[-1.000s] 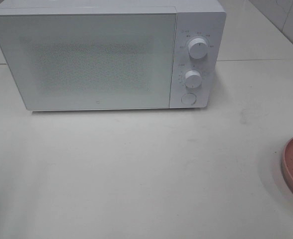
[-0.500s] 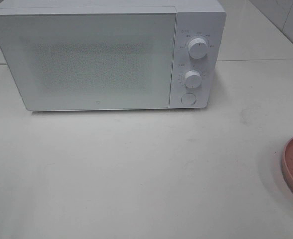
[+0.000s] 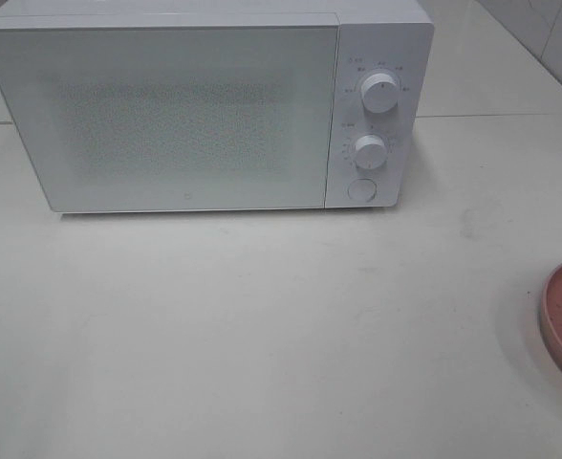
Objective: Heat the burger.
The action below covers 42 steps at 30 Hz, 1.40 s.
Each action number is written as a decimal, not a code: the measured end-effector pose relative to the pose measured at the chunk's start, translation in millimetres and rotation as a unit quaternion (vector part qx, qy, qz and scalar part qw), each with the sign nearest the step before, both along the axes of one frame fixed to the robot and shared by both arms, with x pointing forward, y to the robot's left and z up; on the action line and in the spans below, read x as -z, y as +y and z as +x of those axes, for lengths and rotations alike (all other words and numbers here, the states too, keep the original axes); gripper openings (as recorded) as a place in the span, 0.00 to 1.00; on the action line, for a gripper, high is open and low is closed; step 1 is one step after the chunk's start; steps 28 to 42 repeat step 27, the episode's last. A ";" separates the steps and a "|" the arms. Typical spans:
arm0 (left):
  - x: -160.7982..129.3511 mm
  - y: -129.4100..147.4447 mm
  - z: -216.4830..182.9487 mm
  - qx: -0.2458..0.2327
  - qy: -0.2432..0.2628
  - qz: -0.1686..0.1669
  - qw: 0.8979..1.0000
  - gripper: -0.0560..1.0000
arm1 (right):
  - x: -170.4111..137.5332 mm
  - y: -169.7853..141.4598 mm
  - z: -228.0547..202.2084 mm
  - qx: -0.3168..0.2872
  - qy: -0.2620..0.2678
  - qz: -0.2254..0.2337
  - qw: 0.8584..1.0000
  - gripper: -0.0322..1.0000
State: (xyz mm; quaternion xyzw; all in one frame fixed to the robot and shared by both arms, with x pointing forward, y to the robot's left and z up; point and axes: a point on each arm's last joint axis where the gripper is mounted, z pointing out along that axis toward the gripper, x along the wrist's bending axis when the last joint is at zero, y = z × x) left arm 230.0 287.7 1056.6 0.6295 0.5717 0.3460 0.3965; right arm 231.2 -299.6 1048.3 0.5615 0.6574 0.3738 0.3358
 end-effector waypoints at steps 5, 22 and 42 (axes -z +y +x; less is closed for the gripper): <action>0.0 -0.2 -0.2 0.001 -0.001 -0.001 1.000 0.98 | 0.0 0.0 0.0 0.000 0.000 0.000 1.000 0.76; 0.0 -0.2 -0.2 0.001 -0.001 -0.001 1.000 0.98 | 0.0 0.4 -0.1 -0.001 0.000 0.002 1.000 0.76; 0.0 -0.2 -0.2 0.001 -0.001 -0.001 1.000 0.98 | 0.0 0.4 -0.1 -0.001 0.000 0.002 1.000 0.76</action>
